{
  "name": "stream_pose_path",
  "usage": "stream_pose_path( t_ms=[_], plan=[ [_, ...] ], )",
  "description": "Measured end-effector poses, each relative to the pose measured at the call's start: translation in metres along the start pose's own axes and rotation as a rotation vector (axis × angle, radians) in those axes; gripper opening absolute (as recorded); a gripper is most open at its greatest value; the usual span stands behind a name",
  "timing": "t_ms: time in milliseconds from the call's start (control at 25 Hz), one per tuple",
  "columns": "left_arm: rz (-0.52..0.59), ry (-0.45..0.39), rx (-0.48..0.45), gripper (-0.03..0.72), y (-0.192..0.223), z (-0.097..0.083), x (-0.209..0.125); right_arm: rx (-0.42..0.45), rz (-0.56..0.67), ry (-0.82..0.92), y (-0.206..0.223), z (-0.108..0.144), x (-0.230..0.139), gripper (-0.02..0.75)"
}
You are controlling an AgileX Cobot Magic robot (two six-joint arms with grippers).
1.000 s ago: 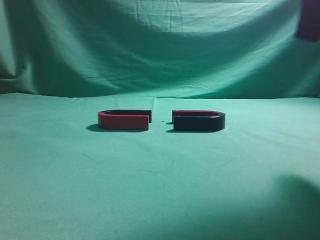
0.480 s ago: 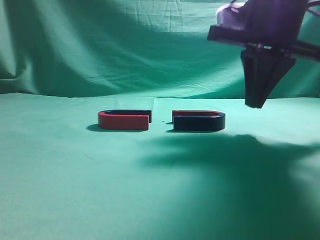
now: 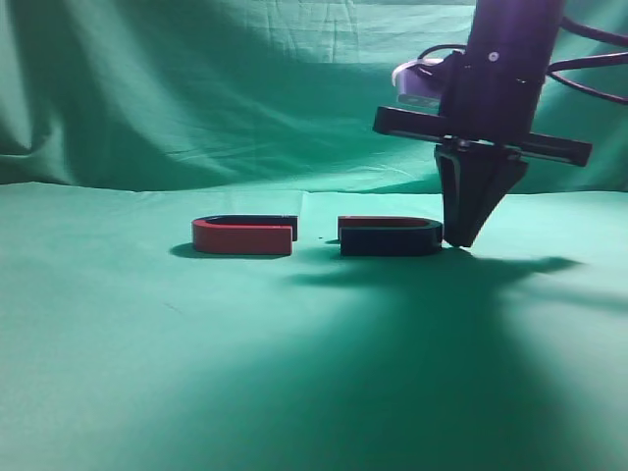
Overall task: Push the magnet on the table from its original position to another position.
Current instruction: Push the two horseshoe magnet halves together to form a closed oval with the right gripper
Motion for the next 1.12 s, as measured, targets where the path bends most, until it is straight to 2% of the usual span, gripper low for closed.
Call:
stream_pose_path(
  t_ms=[480,760,920,1120],
  plan=[
    [0.000,0.000,0.000,0.372,0.000,0.000,0.000,0.025,-0.045,-0.040,0.005,0.025,0.006,0.000],
    [0.000,0.000,0.000,0.372,0.000,0.000,0.000,0.041,-0.084,-0.031,-0.001,0.031,0.015,0.000],
    [0.000,0.000,0.000,0.372,0.000,0.000,0.000,0.047,-0.057,-0.031,-0.013,0.035,0.019,0.000],
    [0.000,0.000,0.000,0.372,0.000,0.000,0.000,0.045,0.000,-0.061,-0.049,0.042,0.019,0.000]
  ],
)
Point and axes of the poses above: a point on each arm's last joint axis where the gripper is mounted, y pointing out along that axis toward the gripper, z along the wrist's bending axis when the last joint is at zero, x = y × z, the point moved 7 cm from there along y, pointing out along that axis toward the gripper, and after that the axes turned 2 degrees about y, right-handed, at the moved point
